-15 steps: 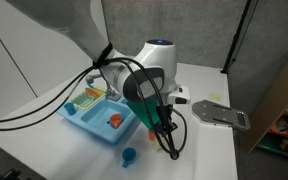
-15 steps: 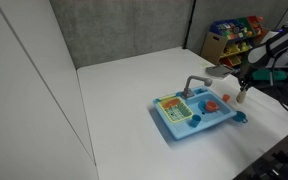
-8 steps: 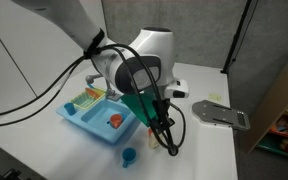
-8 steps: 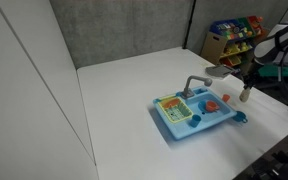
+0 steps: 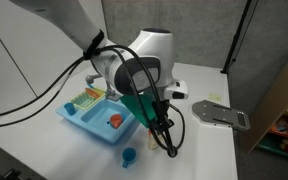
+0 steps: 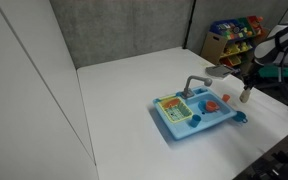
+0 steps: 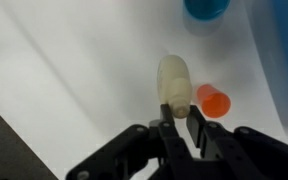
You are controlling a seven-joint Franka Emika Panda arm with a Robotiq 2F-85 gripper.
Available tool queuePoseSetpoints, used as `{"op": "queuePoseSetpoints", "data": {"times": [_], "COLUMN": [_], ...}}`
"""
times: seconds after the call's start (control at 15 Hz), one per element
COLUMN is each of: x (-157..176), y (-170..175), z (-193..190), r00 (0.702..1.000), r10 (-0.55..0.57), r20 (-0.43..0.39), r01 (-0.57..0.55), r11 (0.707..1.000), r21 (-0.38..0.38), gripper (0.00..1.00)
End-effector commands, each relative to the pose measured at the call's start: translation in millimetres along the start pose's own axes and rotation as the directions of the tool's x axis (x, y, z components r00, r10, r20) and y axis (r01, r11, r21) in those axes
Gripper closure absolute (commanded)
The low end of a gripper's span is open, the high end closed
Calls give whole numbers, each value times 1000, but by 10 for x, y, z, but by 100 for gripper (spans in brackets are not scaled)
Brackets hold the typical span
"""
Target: Put the small container in the orange cup in the sink plush toy
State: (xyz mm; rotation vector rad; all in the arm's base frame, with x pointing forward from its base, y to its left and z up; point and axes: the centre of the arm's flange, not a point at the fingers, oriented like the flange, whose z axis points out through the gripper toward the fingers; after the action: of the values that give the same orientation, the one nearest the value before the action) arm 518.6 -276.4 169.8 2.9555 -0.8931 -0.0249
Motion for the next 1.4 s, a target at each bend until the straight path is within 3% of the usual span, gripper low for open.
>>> {"op": "queuePoseSetpoints", "data": {"times": [0.0,0.67,1.07,1.33], "x": [-49,-346,-792,-1119], "y": [-47,-518,-858,-984], "z": [-117,-674,-906,-962], "r00": [999,981,940,896], "r10": [-19,-142,-297,-411], "r20": [-26,-133,-167,-168], "r01": [19,146,306,423], "r11": [1000,989,951,905], "r21": [7,25,33,38], "gripper": [93,93,93,93]}}
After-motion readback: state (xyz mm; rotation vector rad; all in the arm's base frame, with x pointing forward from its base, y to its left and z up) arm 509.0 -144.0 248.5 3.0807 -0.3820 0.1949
